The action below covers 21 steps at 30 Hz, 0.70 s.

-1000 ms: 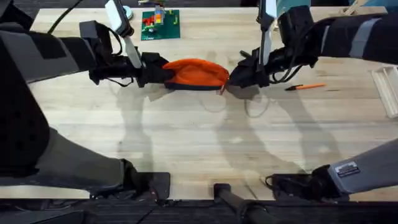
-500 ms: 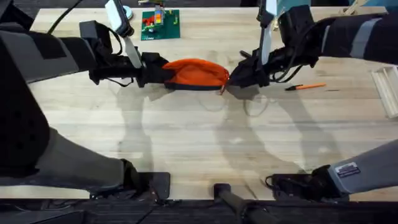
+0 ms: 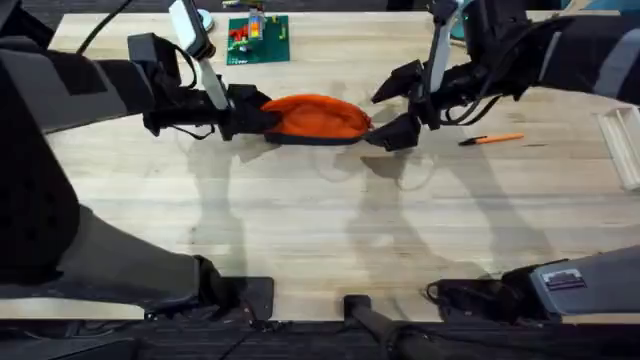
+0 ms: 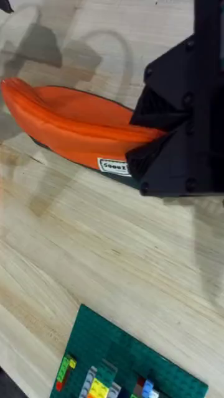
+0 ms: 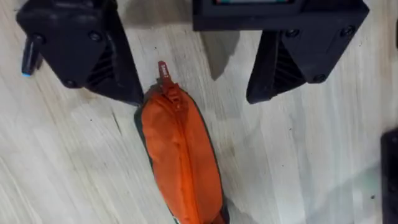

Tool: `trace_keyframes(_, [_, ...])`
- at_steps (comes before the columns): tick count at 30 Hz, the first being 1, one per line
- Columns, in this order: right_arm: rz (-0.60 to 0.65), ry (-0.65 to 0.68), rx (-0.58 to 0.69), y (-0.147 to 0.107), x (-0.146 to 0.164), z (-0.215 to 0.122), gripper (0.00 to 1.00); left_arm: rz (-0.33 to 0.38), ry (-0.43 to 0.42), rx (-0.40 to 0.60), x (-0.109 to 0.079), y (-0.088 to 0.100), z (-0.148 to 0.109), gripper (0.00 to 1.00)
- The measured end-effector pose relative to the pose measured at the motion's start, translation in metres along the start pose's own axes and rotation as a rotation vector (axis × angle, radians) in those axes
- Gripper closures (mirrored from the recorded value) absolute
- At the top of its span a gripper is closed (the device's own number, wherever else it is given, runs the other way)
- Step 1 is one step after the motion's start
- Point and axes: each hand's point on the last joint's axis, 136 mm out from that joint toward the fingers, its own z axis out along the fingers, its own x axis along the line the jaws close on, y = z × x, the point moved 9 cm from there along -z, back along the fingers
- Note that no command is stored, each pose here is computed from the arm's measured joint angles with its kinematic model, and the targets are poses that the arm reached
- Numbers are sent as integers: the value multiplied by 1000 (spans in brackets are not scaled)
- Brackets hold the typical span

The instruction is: Unzip the bag, pick up the pens from the table one at a time and place them inside, then zip the bag closed.

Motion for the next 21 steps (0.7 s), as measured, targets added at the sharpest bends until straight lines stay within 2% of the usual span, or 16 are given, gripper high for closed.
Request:
trace_keyframes(9, [25, -30, -19, 6, 1, -12, 6, 0, 0, 0, 0, 0, 0, 959])
trace_keyframes(21, [27, -46, -4, 5, 0, -13, 6, 0, 0, 0, 0, 0, 0, 959])
